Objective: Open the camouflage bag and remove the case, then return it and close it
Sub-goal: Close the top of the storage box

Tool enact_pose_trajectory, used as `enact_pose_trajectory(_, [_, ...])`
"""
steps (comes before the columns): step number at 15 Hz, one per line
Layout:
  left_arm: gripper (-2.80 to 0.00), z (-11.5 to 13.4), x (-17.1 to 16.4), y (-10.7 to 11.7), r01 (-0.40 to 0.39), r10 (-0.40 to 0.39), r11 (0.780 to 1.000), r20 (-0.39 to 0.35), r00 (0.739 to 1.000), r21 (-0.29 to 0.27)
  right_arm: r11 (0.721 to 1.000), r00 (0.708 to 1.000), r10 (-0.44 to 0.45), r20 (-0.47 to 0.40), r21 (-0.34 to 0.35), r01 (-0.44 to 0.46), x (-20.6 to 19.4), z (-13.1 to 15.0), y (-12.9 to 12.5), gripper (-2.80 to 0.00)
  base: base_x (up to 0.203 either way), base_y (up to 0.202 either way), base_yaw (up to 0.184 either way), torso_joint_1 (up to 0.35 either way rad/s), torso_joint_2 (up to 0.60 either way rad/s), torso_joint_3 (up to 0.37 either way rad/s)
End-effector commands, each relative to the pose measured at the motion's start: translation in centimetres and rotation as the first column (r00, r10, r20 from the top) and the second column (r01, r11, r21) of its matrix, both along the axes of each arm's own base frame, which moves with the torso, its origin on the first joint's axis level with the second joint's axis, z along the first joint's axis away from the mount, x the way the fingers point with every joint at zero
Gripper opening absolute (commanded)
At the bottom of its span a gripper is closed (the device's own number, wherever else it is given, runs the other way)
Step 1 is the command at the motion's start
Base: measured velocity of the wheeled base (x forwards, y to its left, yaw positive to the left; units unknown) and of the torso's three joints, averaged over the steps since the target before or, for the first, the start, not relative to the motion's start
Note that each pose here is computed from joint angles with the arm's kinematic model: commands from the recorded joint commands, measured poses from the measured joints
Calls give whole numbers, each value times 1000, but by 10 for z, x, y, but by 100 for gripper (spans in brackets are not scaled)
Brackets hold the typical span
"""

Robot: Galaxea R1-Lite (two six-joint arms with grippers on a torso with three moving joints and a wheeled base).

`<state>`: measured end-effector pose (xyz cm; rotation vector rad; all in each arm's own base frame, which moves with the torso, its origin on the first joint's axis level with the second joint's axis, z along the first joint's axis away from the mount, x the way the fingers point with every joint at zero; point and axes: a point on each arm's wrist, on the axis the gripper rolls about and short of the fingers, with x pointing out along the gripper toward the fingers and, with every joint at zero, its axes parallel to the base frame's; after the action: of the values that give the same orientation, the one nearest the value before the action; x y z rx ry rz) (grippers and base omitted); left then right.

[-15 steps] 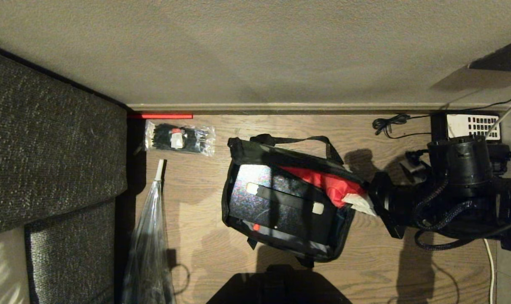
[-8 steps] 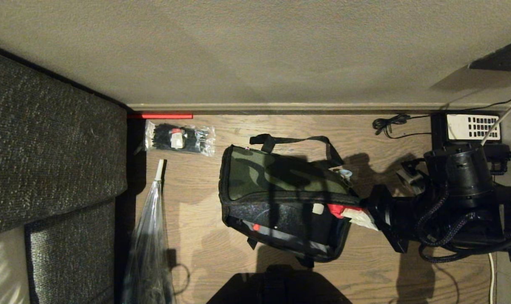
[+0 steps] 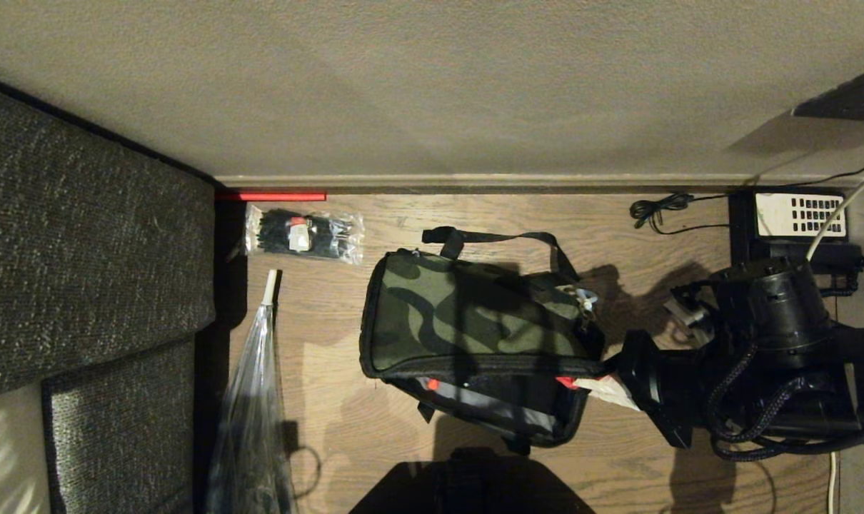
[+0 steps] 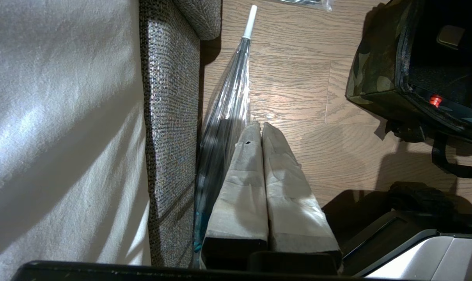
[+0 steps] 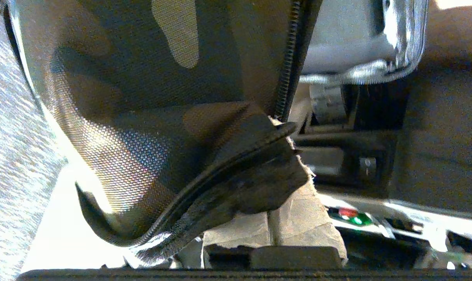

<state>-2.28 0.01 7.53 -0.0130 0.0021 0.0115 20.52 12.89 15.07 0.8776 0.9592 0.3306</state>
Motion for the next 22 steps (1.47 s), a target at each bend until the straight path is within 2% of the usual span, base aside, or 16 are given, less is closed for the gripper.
enact_pose_trajectory(1, [-280,-1,0,0,-1,1,1000,-1,1000,-1,1000,999,25,-20,-6,-25,-6,-5,3,0,0,0,0,0,0,0])
enact_pose_trajectory(8, [-280,-1,0,0,-1,1,1000,0,1000,-1,997,996,73,-57,-22,-74,-19,-14,8,0,0,0,0,0,0,0])
enact_pose_trajectory(10, [-280,-1,0,0,-1,1,1000,-1,1000,-1,993,991,110,-81,-34,-113,-31,-20,12,0,0,0,0,0,0,0])
enact_pose_trajectory(15, [-280,-1,0,0,-2,2,1000,0,1000,-1,988,984,147,-97,-41,-152,-49,-15,10,0,0,0,0,0,0,0])
enact_pose_trajectory(19, [-280,-1,0,0,-1,1,1000,-1,1000,-1,990,989,141,-45,-17,-142,-52,-3,7,0,0,0,0,0,0,0])
enact_pose_trajectory(20, [-280,0,0,0,-2,2,1000,1,1000,-1,992,991,128,-27,-14,-129,-52,1,7,-280,0,0,0,0,0,0])
enact_pose_trajectory(22, [-280,-1,0,0,-1,1,1000,0,1000,-1,992,992,126,-9,3,-126,-53,6,6,-280,0,0,0,0,0,0])
